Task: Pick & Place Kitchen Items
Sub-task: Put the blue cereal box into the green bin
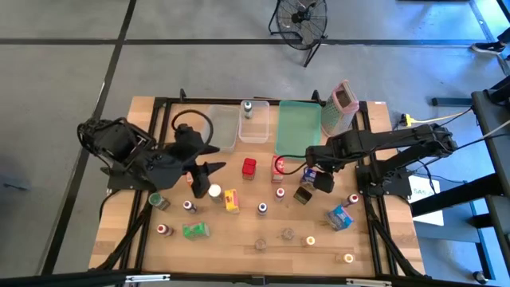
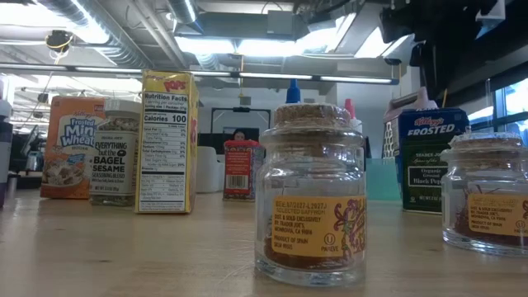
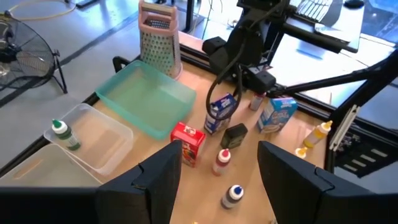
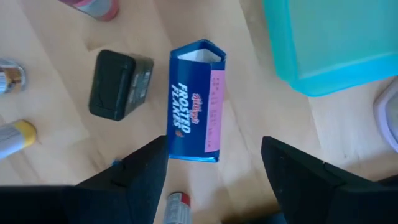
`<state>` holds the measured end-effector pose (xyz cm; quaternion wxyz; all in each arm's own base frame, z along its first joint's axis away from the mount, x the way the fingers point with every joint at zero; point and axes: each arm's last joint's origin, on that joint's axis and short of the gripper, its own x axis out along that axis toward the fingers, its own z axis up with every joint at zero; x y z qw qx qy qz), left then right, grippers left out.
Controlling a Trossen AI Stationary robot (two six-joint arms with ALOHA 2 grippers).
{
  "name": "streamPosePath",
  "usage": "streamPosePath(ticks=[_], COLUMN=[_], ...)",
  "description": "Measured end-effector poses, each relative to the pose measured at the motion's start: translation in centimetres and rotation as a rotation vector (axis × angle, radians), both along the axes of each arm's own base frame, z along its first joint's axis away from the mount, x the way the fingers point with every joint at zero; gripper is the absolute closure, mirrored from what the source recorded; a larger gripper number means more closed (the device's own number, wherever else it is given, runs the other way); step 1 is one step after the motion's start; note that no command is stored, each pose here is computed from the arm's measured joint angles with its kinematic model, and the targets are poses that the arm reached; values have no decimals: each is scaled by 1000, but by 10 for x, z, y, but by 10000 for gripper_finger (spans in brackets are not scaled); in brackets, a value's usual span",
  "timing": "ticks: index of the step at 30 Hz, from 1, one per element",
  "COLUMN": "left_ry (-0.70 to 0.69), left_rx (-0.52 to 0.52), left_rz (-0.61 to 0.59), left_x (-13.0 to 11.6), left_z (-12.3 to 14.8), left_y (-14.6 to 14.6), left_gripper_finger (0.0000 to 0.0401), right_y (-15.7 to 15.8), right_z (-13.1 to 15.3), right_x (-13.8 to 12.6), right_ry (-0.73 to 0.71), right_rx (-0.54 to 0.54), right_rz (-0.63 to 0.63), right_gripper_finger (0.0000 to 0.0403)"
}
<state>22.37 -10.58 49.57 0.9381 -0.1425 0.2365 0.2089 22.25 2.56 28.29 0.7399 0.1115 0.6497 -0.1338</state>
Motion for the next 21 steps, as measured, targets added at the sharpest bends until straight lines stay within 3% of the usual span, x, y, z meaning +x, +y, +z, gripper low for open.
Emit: streamPosePath(ticks=[7, 21], left_ry=[-32, -75], left_rx=[3, -34], left_rz=[24, 59], left_x=[-3, -7], left_z=[0, 0], left_y=[-9, -15], left_gripper_finger=[195, 198], right_y=[0, 2], right_z=[-13, -13], right_x=[0, 3], right_ry=[8, -19], right_rx=[14, 35], right_rz=[9, 14], right_gripper_finger=[142, 142])
